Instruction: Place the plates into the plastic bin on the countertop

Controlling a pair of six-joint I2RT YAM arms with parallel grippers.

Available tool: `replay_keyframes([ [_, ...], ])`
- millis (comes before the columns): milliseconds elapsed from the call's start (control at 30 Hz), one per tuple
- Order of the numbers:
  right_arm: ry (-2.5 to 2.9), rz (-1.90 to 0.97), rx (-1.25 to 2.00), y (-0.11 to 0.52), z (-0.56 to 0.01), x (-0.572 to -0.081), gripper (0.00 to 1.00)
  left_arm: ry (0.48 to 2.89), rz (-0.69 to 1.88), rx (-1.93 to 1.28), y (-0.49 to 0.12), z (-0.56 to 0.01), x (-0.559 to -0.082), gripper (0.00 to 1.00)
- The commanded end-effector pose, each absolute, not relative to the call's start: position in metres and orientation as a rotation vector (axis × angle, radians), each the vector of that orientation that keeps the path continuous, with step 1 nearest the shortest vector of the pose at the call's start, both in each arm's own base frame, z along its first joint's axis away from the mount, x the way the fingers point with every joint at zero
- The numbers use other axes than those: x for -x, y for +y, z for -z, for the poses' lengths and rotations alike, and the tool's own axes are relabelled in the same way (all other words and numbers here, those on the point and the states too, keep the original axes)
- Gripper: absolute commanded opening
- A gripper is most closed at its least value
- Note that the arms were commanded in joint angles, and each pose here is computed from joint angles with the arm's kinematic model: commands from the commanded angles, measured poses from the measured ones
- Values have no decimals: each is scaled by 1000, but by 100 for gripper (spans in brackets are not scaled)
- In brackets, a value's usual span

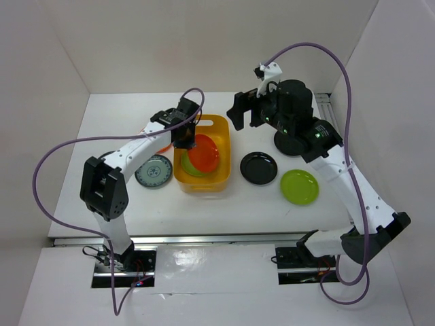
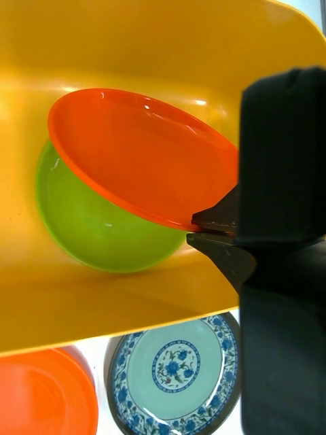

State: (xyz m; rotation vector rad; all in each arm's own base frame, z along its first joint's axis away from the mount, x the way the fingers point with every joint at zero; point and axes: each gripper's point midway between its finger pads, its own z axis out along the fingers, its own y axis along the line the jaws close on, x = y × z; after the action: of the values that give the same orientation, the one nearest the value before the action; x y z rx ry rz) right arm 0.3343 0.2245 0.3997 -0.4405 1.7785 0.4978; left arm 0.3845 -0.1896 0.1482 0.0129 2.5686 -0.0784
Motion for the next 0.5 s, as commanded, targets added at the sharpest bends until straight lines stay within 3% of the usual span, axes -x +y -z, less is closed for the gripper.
replay_keyframes([
  [0,1752,-521,434,219,-411,-325,100,2477,105,67,-187,-178,-400,0],
  [367,1740,-548,454,226,-416,-325,100,2501,11,99,-170,-150,-412,0],
  [400,1740,-548,454,226,-416,-325,100,2501,11,99,-170,-150,-412,17],
  [433,1740,-548,454,226,-416,-325,100,2509,6,97,-169,-147,-410,17],
  [467,1740,-548,454,226,-416,-325,100,2508,41,90,-174,-147,-411,33],
])
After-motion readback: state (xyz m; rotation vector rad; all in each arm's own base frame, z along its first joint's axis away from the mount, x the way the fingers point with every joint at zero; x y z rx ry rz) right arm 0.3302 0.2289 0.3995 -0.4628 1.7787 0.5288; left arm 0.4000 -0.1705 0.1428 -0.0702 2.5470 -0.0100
